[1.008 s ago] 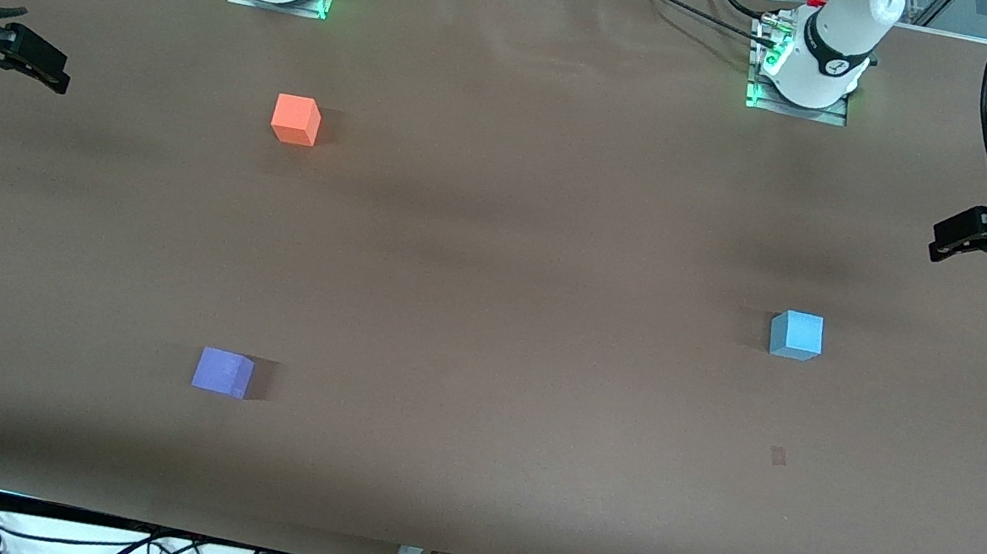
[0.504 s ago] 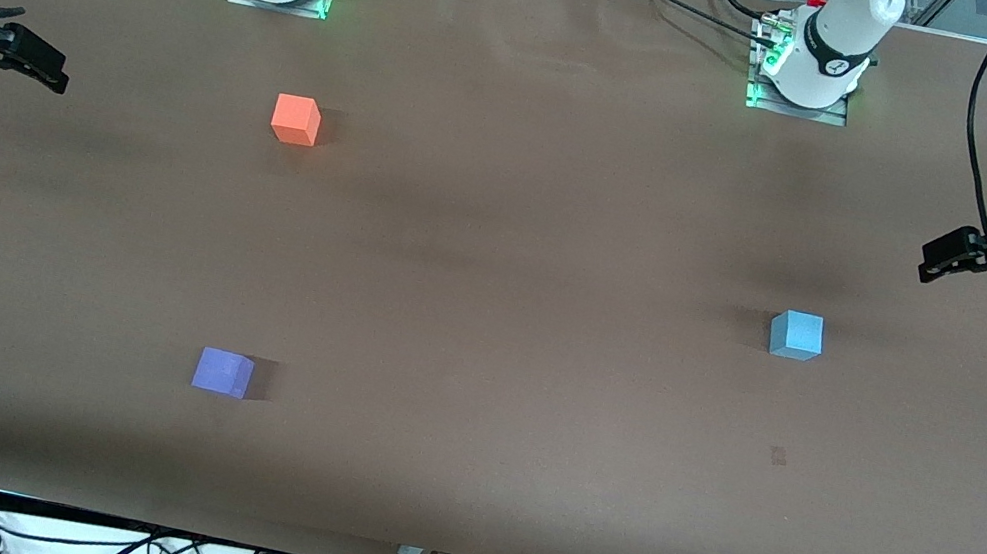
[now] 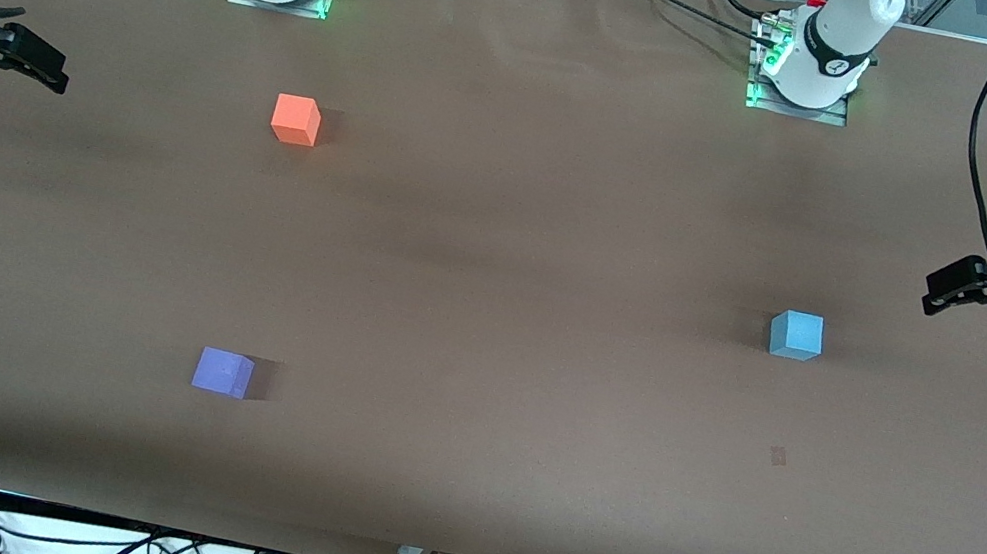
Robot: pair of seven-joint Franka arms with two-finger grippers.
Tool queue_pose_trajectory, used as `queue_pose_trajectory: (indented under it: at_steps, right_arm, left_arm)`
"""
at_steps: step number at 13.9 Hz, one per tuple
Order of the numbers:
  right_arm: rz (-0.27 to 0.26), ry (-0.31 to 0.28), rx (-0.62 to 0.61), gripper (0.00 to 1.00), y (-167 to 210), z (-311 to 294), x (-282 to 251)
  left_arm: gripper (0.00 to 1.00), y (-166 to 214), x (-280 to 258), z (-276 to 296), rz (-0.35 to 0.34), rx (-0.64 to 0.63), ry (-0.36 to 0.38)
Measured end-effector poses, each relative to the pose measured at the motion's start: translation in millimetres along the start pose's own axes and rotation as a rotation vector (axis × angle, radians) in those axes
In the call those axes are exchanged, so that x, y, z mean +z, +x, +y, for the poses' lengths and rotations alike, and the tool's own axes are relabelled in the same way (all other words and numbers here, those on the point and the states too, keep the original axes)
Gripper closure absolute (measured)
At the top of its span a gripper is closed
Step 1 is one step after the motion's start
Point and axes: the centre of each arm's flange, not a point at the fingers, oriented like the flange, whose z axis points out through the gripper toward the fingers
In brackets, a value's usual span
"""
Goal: Place blue block between orange and purple blocks
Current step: 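Move the left gripper toward the light-blue cube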
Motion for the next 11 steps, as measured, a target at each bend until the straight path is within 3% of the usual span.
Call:
queue_pose_trajectory:
  at_steps: [6, 11]
  right_arm:
    - [0.001, 0.000, -0.002, 0.00, 0.0, -1.1, -0.1]
    - [0.001, 0.000, -0.003, 0.00, 0.1, -2.0, -0.1]
  left_arm:
    - [0.00, -7.1, 7.1, 2.5, -0.077, 0.006, 0.012]
    - [0.00, -5.2, 14.8, 0.1, -0.086, 0.003, 0.012]
